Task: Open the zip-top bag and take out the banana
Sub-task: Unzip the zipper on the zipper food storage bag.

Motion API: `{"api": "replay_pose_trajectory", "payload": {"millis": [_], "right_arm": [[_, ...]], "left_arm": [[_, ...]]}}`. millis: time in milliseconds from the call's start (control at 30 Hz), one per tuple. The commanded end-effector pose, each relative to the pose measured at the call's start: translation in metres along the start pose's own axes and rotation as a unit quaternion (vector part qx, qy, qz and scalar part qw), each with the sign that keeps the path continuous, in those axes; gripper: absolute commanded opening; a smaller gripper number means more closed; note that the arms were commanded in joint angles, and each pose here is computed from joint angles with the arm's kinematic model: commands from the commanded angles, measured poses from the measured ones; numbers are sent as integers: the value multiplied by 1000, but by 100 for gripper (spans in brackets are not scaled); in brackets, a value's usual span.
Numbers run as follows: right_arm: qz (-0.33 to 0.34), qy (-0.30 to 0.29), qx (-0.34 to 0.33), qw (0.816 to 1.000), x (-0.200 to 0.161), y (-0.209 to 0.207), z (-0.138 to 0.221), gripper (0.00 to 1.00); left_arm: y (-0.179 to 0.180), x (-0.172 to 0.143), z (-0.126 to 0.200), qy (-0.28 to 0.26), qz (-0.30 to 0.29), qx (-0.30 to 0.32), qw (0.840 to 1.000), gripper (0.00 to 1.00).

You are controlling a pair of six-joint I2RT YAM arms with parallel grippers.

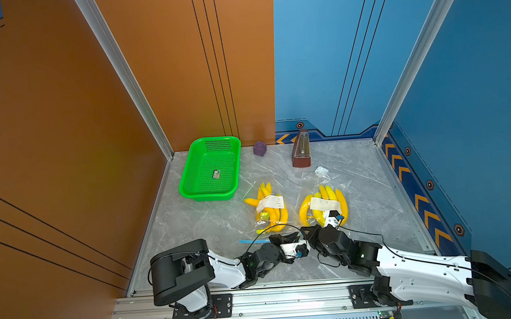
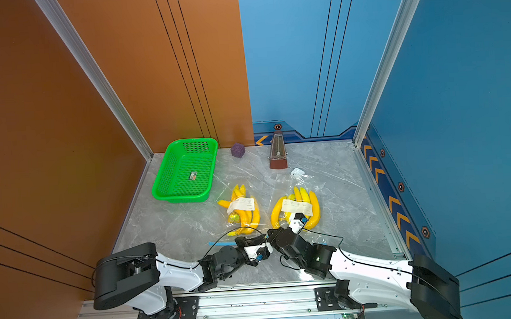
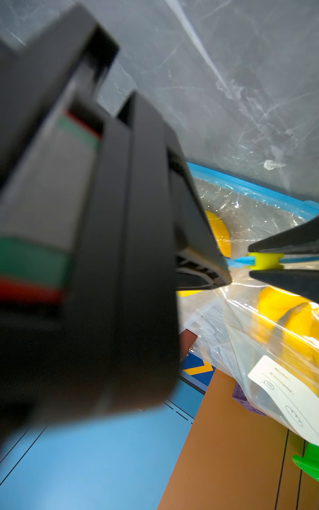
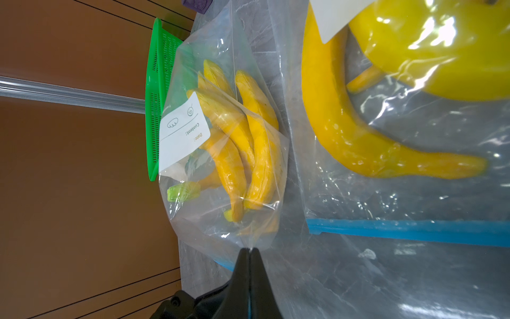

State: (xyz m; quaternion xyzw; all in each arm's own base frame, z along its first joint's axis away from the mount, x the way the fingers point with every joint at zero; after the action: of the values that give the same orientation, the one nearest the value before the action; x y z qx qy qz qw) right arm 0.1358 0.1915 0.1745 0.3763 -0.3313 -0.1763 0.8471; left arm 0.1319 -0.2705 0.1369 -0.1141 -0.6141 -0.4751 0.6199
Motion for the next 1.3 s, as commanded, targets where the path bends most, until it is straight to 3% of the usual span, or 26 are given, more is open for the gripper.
{"api": "replay_pose_trajectory", "payload": {"millis": [0,733,1267], "right_arm": [[5,-9,21,1000,2,6,8,0],[13,-29,-2,999,11,-3,18,0],[3,-22,-14,1000,32,-14,11,0]], "left_arm": [[0,-16,2,48,-14,18,999,10],[4,-25,20,62,15,51,997,10],[-9,-45,33,101,39,80,991,10]]}}
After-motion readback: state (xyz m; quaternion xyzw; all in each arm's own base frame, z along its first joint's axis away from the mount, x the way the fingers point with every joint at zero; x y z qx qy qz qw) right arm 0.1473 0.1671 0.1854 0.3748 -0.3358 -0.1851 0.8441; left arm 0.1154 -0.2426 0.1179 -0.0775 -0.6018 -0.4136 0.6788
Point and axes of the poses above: each gripper's point midway between its finger pads, its own z axis back along the fingers, its own y axis along the line the jaws close on, x = y × z, the point moved 10 cm from there along z, back along the fingers, and after that the axes turned 13 degrees about z, right-handed, at the moved point
